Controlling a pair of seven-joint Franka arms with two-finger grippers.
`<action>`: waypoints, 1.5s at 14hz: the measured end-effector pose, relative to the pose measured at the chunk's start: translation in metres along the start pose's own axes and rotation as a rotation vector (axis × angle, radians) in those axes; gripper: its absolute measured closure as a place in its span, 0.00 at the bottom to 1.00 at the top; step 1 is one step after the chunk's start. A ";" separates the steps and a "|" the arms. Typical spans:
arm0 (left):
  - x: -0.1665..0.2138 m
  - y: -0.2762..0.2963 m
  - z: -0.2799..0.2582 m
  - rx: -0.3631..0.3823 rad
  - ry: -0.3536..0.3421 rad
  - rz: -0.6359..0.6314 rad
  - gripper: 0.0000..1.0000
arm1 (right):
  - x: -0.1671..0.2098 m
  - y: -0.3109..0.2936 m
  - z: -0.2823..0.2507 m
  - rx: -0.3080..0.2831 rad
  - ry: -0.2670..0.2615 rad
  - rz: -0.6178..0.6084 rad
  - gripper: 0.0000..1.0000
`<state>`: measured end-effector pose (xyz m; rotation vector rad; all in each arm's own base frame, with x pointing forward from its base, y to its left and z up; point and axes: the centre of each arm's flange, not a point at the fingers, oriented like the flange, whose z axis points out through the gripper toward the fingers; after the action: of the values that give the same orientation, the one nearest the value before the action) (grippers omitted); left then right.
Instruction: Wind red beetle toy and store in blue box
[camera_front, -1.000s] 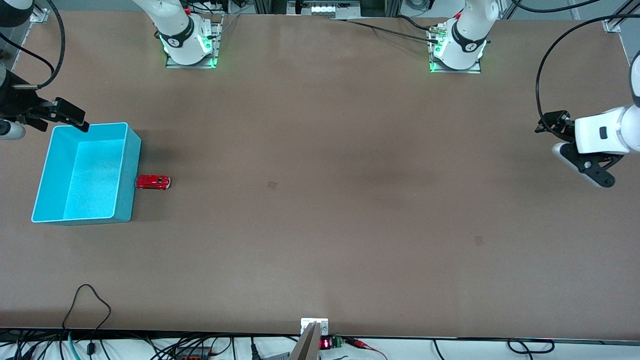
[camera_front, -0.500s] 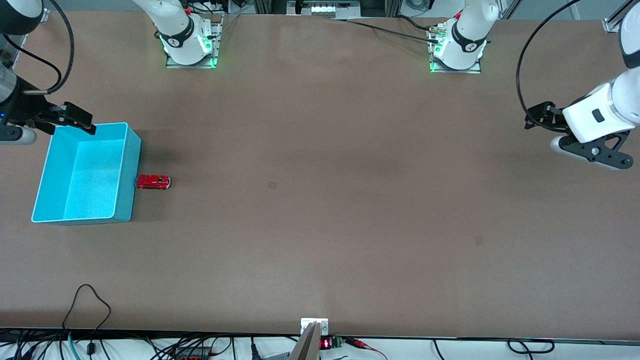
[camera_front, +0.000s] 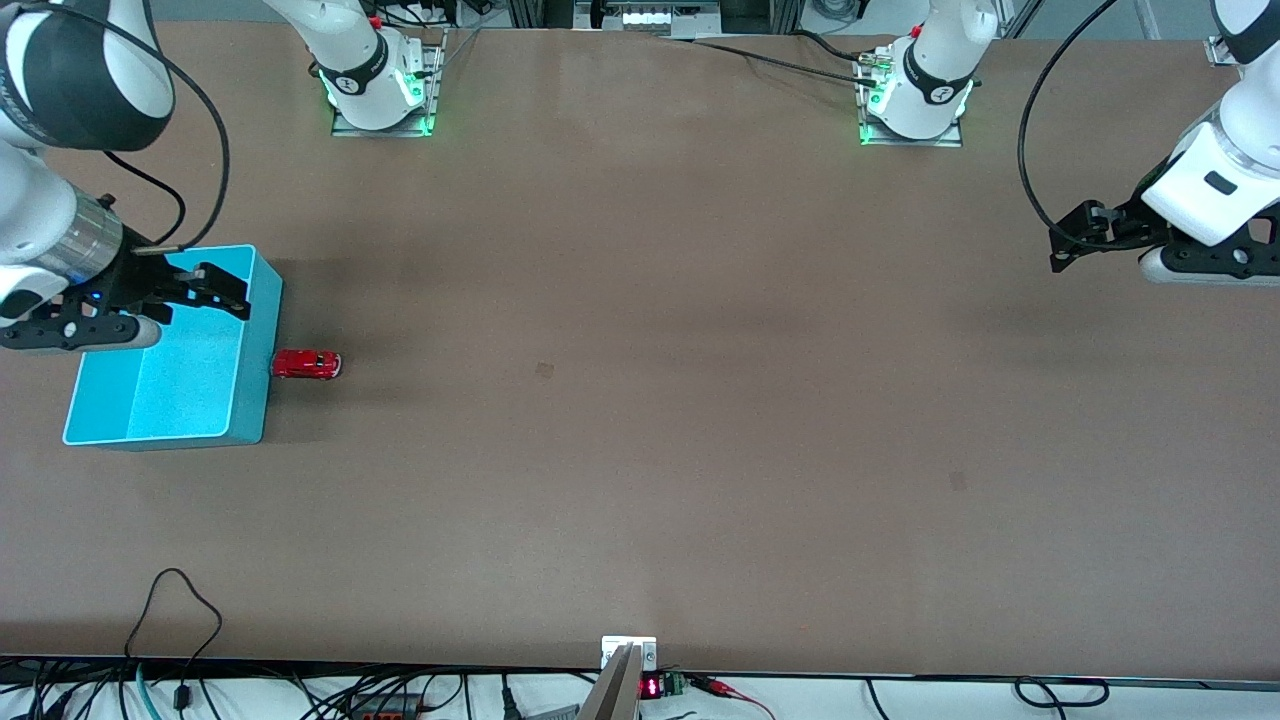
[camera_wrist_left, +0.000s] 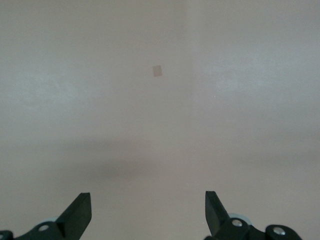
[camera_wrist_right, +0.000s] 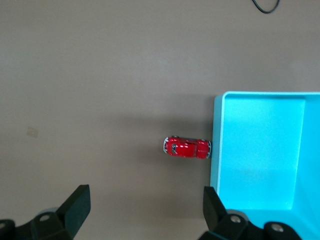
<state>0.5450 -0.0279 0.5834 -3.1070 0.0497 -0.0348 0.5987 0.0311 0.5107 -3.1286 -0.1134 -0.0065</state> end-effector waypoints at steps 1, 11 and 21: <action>-0.001 0.003 -0.001 0.000 -0.007 0.006 0.00 | 0.002 -0.003 0.003 0.000 0.003 -0.005 0.00; -0.020 0.039 -0.052 0.001 -0.081 0.079 0.00 | 0.022 0.005 0.083 0.007 -0.085 -0.140 0.00; 0.000 -0.010 -0.013 -0.002 -0.088 -0.009 0.00 | 0.000 0.040 0.203 0.063 -0.151 -0.677 0.00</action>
<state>0.5446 -0.0183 0.5967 -3.1069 0.0330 0.1023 0.6026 -0.0064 0.3076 -2.8540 -1.1272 0.2196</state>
